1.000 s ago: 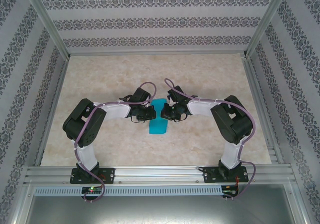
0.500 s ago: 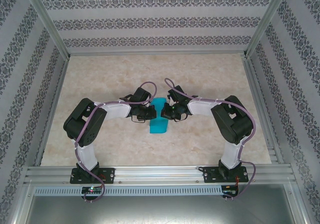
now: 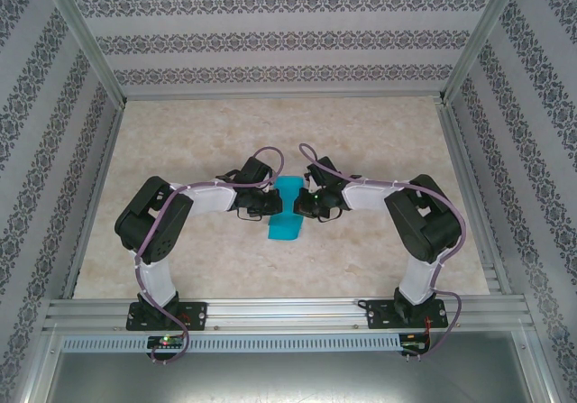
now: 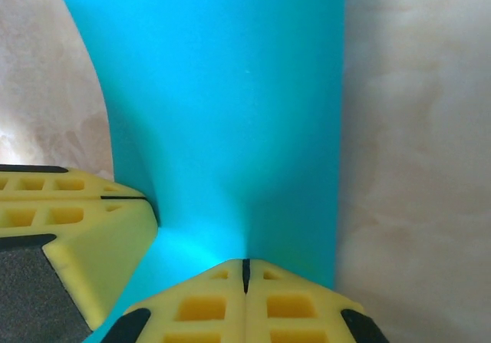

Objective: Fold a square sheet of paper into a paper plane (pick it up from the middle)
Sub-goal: Fold the square sheet of paper in half at the center of the table.

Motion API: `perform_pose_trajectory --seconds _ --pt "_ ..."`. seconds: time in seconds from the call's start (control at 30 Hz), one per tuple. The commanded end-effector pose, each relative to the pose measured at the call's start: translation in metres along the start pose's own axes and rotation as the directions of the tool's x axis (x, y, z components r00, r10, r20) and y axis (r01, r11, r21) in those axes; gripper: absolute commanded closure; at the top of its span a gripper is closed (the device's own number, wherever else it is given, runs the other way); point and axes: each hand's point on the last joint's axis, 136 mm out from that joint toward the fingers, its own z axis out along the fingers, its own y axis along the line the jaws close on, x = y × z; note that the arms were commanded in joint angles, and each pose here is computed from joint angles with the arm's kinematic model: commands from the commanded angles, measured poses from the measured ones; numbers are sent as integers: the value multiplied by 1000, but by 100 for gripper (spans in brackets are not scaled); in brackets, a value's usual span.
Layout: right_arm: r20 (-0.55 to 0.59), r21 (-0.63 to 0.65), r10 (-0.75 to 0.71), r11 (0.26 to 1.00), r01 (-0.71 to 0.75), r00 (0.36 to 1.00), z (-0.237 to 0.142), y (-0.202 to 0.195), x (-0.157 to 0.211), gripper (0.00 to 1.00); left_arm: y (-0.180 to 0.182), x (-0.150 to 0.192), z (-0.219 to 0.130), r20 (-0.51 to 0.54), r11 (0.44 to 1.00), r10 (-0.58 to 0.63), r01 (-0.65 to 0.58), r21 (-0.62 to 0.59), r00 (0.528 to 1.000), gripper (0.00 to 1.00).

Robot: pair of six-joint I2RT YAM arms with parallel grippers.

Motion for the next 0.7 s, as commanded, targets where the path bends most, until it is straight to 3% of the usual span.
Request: perform_pose_trajectory --seconds 0.0,0.23,0.67 --pt "25 -6 -5 1000 6 1000 -15 5 -4 95 53 44 19 -132 982 -37 11 -190 991 89" --pt "48 -64 -20 998 23 999 -11 29 -25 96 55 45 18 -140 980 -26 -2 -199 990 89" --pt "45 5 12 1000 -12 999 10 -14 -35 98 62 48 14 -150 972 -13 -22 -234 989 89"
